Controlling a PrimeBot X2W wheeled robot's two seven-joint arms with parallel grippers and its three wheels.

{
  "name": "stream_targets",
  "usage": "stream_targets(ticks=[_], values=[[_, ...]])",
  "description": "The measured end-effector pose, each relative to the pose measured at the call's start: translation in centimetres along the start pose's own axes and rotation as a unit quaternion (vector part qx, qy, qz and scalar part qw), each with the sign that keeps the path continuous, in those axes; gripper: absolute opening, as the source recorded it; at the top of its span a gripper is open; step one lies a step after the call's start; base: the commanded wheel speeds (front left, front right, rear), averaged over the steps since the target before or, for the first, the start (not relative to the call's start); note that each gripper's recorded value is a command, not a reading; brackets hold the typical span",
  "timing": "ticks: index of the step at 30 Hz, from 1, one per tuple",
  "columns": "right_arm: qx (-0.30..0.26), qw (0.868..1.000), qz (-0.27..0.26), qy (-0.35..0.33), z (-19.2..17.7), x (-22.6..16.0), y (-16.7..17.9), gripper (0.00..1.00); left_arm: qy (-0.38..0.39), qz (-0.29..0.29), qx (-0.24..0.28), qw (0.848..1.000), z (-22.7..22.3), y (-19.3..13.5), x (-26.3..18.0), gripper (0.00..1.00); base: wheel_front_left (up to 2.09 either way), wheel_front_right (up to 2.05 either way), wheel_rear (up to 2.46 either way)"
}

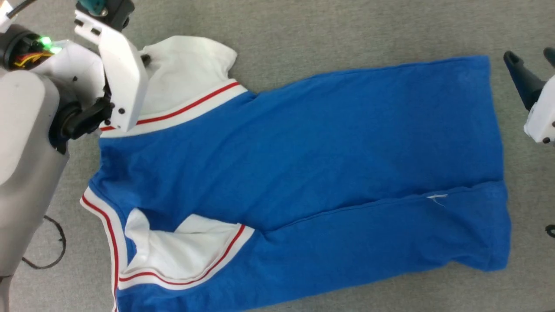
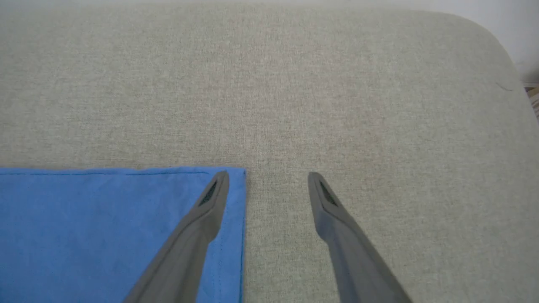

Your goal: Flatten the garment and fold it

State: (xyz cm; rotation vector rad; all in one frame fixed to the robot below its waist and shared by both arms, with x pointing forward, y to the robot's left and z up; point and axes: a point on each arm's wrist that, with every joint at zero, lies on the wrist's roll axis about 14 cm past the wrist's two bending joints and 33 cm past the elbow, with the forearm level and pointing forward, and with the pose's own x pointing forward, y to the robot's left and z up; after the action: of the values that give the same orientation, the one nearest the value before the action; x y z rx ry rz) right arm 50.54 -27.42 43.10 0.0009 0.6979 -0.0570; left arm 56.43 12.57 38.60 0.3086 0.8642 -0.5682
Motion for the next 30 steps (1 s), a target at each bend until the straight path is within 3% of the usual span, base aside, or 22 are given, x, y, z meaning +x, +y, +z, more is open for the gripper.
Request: stream_targets(ticks=[14, 15, 16, 17, 25, 30], values=[[-0.009, 0.994, 0.031, 0.107, -4.2, 4.1, 2.7, 1.00, -0.001, 0.002, -0.009, 1.000, -0.5, 0.6, 0.5, 0.00, 0.00, 0.00, 0.00], [-0.007, 0.994, 0.032, 0.109, -4.3, 4.3, 2.8, 0.63, -0.001, 0.001, -0.010, 1.000, -0.6, 0.6, 0.6, 0.00, 0.00, 0.00, 0.00], [-0.006, 0.994, 0.033, 0.108, -4.2, 4.5, 2.8, 0.16, -0.001, 0.002, -0.011, 1.000, -0.6, 0.7, 0.6, 0.00, 0.00, 0.00, 0.00], [-0.007, 0.994, 0.034, 0.105, -4.1, 4.6, 2.9, 0.00, -0.001, 0.002, -0.011, 1.000, -0.6, 0.8, 0.6, 0.00, 0.00, 0.00, 0.00], [-0.013, 0.996, 0.037, 0.074, -2.5, 3.8, 3.1, 0.00, -0.037, 0.013, -0.017, 0.999, 0.5, 1.4, -0.3, 0.00, 0.00, 0.00, 0.00], [-0.006, 0.999, 0.035, 0.036, -1.1, 2.0, 2.5, 0.00, -0.113, 0.018, -0.024, 0.993, 2.9, 1.4, -2.3, 0.00, 0.00, 0.00, 0.00]])
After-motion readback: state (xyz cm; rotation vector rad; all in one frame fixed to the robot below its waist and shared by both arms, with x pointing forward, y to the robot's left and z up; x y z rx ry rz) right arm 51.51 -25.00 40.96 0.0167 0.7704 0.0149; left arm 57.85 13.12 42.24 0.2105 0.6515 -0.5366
